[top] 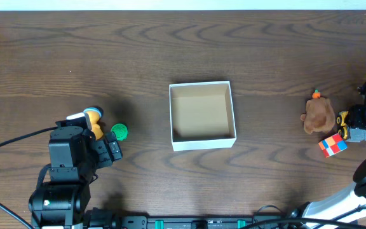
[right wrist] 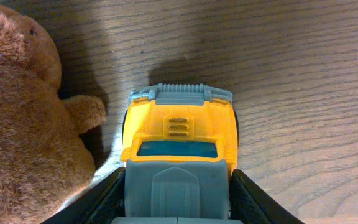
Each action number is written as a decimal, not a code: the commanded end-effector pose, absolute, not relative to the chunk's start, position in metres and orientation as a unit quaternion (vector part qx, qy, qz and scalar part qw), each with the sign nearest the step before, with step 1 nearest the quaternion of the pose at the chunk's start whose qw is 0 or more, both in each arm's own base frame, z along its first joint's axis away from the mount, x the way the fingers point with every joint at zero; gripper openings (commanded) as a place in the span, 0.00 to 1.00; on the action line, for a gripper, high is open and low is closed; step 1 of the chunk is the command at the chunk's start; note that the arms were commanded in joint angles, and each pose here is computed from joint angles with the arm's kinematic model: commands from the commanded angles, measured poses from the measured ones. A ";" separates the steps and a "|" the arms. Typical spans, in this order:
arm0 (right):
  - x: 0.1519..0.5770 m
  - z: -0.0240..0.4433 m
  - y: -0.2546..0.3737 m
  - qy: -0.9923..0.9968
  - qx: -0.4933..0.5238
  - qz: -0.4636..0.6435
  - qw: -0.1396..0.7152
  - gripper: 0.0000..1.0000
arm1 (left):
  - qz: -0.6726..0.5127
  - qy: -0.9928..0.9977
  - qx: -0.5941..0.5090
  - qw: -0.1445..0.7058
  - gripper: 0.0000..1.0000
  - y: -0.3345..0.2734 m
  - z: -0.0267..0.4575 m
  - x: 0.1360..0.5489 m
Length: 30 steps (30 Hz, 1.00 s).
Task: Pack container
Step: 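Move the right gripper over the yellow toy truck and grasp it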
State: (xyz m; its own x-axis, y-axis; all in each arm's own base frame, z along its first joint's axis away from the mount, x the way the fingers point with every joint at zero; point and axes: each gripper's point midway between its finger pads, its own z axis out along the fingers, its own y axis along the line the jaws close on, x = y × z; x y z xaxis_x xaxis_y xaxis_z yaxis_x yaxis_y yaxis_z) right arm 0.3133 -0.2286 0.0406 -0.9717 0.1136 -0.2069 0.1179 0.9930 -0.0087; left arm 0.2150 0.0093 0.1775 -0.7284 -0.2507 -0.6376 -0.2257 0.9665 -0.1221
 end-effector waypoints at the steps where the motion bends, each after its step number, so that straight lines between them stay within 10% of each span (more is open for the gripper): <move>1: 0.310 0.037 -0.229 0.993 0.063 -0.007 0.098 0.45 | -0.016 0.926 -0.136 0.352 0.98 0.012 0.184 0.216; 20: 0.321 0.055 -0.236 0.980 0.147 -0.017 0.130 0.01 | -0.016 0.926 -0.136 0.352 0.98 0.012 0.184 0.216; 30: 0.376 0.214 -0.188 0.934 0.187 -0.037 0.304 0.01 | -0.016 0.926 -0.136 0.351 0.98 0.012 0.184 0.216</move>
State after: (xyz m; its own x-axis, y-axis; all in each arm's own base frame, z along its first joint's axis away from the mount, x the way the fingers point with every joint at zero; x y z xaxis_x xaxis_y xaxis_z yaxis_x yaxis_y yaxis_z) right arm 0.3485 -0.2187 0.1222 -0.8603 0.3280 -0.3902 0.3553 0.9348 0.0024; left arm 0.2150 0.0093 0.1775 -0.7284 -0.2507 -0.6376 -0.2257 0.9665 -0.1221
